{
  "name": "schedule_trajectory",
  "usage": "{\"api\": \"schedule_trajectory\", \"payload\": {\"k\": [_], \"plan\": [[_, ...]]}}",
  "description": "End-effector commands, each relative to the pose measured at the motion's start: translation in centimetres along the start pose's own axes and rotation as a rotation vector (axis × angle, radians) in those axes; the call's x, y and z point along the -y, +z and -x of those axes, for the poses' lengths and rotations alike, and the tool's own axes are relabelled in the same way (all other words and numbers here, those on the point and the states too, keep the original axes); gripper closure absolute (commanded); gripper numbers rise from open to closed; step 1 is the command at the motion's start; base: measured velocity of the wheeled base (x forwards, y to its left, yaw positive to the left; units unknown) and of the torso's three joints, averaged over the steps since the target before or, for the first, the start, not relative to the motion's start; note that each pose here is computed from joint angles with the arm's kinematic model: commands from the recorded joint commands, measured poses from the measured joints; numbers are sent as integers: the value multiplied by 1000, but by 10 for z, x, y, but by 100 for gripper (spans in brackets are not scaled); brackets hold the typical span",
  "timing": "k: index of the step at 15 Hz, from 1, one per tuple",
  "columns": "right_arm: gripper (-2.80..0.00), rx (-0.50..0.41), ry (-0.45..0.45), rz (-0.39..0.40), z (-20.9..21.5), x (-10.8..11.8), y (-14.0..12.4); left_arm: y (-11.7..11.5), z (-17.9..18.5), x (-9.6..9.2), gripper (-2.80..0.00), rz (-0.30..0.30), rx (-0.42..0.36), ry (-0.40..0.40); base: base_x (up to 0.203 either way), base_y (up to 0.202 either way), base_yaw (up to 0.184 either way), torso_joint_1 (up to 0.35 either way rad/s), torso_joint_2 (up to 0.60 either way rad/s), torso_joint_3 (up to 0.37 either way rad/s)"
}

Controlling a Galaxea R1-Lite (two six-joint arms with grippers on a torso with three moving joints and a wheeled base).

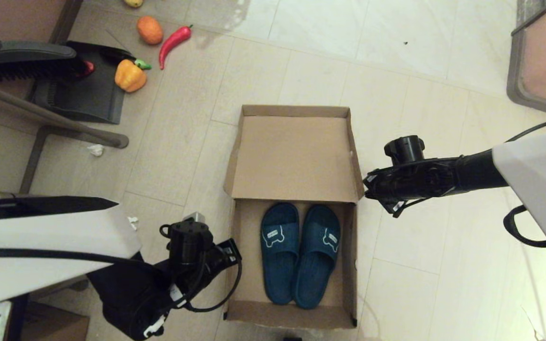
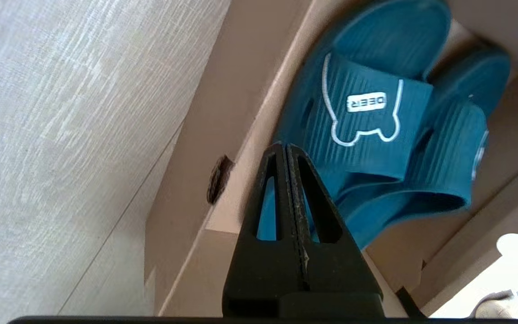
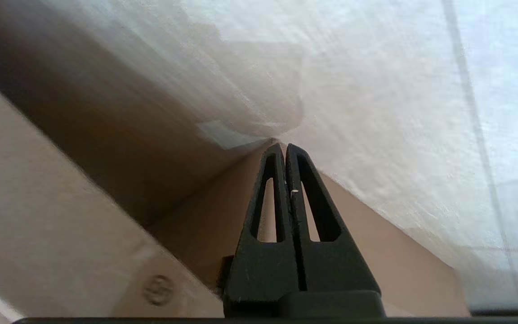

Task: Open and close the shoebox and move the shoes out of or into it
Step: Close the shoe box

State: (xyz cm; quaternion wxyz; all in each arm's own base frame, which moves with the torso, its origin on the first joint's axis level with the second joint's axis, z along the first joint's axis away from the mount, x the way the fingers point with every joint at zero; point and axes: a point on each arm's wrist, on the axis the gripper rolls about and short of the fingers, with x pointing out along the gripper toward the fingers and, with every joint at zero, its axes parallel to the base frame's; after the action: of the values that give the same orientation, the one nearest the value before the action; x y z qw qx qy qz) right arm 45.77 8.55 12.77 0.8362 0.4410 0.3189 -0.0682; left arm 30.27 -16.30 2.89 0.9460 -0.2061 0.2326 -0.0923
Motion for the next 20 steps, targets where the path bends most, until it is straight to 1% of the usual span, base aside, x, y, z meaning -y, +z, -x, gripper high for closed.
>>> {"api": "schedule_trajectory", "payload": {"k": [1,3,4,6,7,9,11,13,15,16,18,20], "plan": [[0,0,2,-4,-2,0,0,8,6,4,0,6,29,-17,0,0,0,0,0,0],[0,-1,1,-5,-3,0,0,30,18,9,0,6,86,-40,0,0,0,0,0,0],[0,0,-1,-5,-2,0,0,40,27,11,0,7,102,-45,0,0,0,0,0,0],[0,-2,-4,-3,-2,1,-1,51,37,4,0,12,111,-21,0,0,0,0,0,0],[0,-5,2,0,-1,-1,-2,52,31,-3,0,18,110,3,0,0,0,0,0,0],[0,-13,5,5,-1,-3,-6,50,8,-17,0,29,98,42,0,0,0,0,0,0],[0,-21,9,8,0,-4,-8,39,-20,-32,0,40,71,70,0,0,0,0,0,0],[0,-33,16,12,-2,-6,-11,27,-51,-39,0,65,66,61,0,0,0,0,0,0],[0,-52,21,13,-3,-6,-14,17,-70,-32,0,94,46,-6,0,0,0,0,0,0],[0,-63,25,16,-2,-7,-16,13,-73,-27,0,97,37,-24,0,0,0,0,0,0],[0,-72,30,26,-3,-10,-22,3,-70,-27,0,99,9,-13,0,0,0,0,0,0],[0,-82,31,35,-5,-11,-26,-11,-58,-27,0,105,-25,15,0,0,0,0,0,0]]}}
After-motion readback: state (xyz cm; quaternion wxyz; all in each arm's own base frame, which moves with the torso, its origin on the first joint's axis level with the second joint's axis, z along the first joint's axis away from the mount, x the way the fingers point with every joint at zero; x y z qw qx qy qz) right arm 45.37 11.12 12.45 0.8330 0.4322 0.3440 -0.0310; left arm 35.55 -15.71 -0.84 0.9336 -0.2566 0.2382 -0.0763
